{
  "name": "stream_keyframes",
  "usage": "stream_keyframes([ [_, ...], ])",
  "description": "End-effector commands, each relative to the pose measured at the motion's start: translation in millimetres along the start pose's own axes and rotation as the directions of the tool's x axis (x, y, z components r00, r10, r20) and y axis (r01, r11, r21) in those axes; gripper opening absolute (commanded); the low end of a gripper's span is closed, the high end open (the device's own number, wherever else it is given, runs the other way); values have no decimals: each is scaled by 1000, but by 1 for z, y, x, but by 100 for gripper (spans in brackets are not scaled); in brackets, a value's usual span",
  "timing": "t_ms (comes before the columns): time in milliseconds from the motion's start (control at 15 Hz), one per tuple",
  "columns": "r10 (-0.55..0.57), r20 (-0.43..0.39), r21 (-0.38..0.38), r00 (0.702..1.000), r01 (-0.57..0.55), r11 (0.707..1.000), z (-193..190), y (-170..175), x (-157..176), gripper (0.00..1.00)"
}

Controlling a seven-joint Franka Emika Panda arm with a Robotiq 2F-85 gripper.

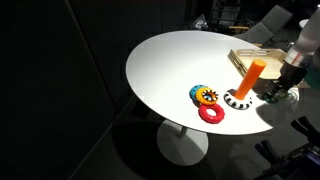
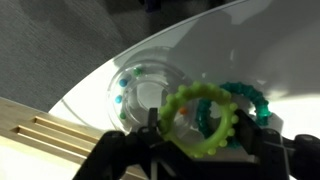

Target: Put the yellow ring through the pole

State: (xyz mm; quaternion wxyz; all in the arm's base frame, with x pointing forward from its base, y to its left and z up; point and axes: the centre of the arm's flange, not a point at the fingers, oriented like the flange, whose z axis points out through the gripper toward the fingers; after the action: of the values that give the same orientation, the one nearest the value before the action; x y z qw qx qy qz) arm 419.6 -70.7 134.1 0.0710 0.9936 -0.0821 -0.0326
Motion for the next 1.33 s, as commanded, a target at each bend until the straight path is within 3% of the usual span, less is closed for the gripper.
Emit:
stream_keyframes([
  [0,20,-34,6,999,-20,1000,-21,-2,2,49],
  [800,87,-143,148,986,-65,987,-120,-18,30,49],
  [1267,117,-158,238,980,-77,968,-176,-27,53,49],
])
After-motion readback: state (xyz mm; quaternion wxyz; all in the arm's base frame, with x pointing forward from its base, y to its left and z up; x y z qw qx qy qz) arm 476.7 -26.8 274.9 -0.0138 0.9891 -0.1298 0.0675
